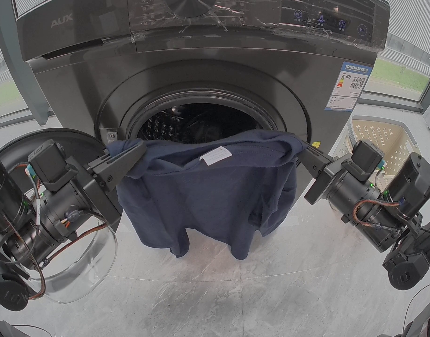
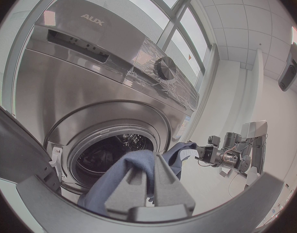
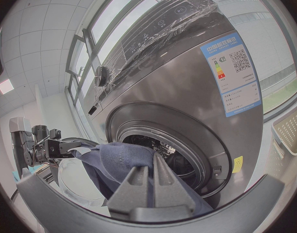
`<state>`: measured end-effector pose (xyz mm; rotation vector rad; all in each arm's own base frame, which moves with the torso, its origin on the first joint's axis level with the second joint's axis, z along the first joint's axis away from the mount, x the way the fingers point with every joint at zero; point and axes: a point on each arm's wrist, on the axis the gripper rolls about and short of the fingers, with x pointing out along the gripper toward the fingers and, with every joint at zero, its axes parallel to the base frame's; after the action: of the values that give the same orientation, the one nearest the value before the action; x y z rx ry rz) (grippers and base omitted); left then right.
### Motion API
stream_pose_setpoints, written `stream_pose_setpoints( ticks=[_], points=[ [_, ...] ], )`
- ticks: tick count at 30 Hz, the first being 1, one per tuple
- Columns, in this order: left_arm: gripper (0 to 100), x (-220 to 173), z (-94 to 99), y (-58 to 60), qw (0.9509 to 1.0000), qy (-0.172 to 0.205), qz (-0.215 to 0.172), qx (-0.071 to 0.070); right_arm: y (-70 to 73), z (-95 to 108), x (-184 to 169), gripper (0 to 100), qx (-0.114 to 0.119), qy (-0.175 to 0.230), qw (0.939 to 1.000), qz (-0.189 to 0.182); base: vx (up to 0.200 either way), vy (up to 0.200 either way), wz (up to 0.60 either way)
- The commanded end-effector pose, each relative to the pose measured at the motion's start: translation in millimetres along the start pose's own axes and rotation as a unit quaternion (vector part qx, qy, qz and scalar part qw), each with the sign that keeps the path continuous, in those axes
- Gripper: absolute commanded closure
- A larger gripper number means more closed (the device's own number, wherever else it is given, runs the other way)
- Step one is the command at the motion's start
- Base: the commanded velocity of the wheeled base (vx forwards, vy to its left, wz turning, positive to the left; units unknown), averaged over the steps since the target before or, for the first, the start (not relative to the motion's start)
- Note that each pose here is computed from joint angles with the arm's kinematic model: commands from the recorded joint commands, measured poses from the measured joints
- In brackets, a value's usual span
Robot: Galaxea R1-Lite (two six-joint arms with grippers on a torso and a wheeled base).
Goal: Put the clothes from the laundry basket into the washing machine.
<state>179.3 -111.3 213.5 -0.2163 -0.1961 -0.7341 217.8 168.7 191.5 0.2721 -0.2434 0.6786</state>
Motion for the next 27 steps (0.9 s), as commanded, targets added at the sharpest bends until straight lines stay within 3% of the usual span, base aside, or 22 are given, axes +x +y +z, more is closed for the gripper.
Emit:
stream_pose_setpoints(
  ticks=[1,5,7,12,15,16,17,18,21,25,27],
  points=[
    [100,0.0,-1.2,-1.3,1.0,0.003,-0.005,-0.001,0.9,3.9,1.7,100,0.0,-0.009,1.0,0.002,0.0,0.0,0.0],
    [100,2.5,-2.2,-5.9,0.9998,0.005,-0.019,-0.003,0.6,2.2,0.2,100,0.0,-0.004,1.0,0.002,0.0,0.0,0.0],
    [100,4.7,-6.5,-15.3,0.999,0.013,-0.041,-0.01,2.7,-7.4,-6.1,100,0.002,0.021,0.9998,0.004,0.0,0.0,0.0],
    [100,6.7,-6.2,-31.2,0.9969,0.011,-0.076,-0.017,24.8,-25.9,-23.8,100,0.014,0.071,0.9965,0.042,0.0,0.0,0.0],
    [100,6.9,-5.3,-33.3,0.9965,0.007,-0.082,-0.017,27.3,-35.9,-21.9,100,0.018,0.087,0.9949,0.047,0.0,0.0,0.0],
    [100,7.8,-4.0,-33.4,0.9965,0.0,-0.083,-0.013,25.8,-51.7,-16.6,100,0.023,0.109,0.9927,0.044,0.0,0.0,0.0],
    [100,8.0,-3.5,-33.5,0.9965,-0.001,-0.083,-0.013,26.1,-53.1,-16.5,100,0.024,0.112,0.9924,0.044,0.0,0.0,0.0],
    [100,8.6,-0.9,-33.8,0.9964,-0.011,-0.084,-0.012,25.6,-61.5,-14.8,0,0.024,0.12,0.9915,0.044,0.0,0.0,0.0],
    [100,9.2,0.3,-34.0,0.9962,-0.016,-0.084,-0.011,31.0,-75.7,-15.9,0,0.025,0.144,0.9879,0.052,0.0,0.0,0.0],
    [100,10.5,5.8,-34.0,0.9959,-0.03,-0.085,-0.01,41.1,-111.8,-28.1,0,0.022,0.218,0.9733,0.068,0.0,0.0,0.0],
    [100,10.6,7.5,-33.6,0.9958,-0.035,-0.084,-0.009,44.6,-121.7,-30.2,0,0.022,0.235,0.969,0.072,0.0,0.0,0.0]
  ],
)
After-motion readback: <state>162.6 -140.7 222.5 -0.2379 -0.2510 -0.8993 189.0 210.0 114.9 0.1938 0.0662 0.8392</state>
